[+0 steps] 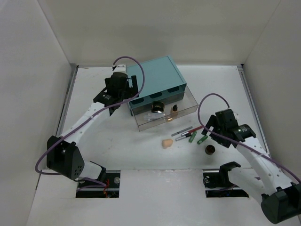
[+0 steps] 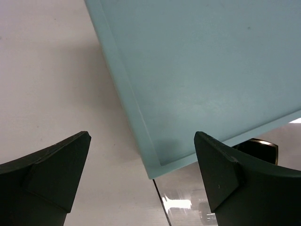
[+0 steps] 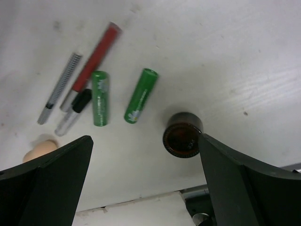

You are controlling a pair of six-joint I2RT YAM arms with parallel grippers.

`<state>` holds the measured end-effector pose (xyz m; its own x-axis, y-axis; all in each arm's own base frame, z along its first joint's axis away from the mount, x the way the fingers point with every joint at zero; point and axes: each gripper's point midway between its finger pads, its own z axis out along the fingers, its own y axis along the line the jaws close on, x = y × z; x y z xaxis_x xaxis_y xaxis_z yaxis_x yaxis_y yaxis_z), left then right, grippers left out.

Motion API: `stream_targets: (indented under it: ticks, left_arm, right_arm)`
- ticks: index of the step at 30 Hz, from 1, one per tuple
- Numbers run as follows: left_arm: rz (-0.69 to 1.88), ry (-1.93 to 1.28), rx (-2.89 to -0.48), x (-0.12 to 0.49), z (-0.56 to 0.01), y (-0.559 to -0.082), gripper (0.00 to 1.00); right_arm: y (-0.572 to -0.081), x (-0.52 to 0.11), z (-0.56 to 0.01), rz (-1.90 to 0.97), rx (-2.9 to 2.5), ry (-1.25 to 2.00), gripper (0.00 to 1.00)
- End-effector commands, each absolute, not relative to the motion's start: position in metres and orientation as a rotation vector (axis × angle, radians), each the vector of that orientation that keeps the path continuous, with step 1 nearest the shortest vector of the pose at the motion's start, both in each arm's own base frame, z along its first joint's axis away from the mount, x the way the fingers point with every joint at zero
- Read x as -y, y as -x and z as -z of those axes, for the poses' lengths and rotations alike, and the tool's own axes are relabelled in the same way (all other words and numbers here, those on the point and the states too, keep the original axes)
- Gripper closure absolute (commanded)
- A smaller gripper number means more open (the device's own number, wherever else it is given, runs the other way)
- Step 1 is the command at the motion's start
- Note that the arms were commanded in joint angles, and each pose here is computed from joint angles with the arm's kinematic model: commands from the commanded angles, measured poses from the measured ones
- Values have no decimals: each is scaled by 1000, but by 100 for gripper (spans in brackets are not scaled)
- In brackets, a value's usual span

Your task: Organize the makeup

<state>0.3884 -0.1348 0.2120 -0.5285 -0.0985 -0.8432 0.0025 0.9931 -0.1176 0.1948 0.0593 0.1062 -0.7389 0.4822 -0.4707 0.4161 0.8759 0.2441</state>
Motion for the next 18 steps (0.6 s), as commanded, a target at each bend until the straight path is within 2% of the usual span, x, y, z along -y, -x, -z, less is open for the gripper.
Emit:
stream_targets:
  ticks: [1,7,12,15,18]
  left_arm:
    - [188,59,-2006,142,-257,-389,5]
    - [186,43,-2017,142,-253,-377,0]
    - [191,27,-2029,145,-250,-368,0]
    - [192,11,-2038,149,-248,-361,0]
    - [181,11,-2044,147,-244,-356,0]
  right_arm:
    - [-182,-55,-89,-154,-2508,-880,0]
    - [-188,-51,-64,-133,-2517,-1005,0]
    - [-179,-54,-46,-124,-2571,-1056,0]
    - [-172,-57,-35,-122,-2594,-1092,5]
    - [-173,-59,-29,-138,-2591,-1099,16]
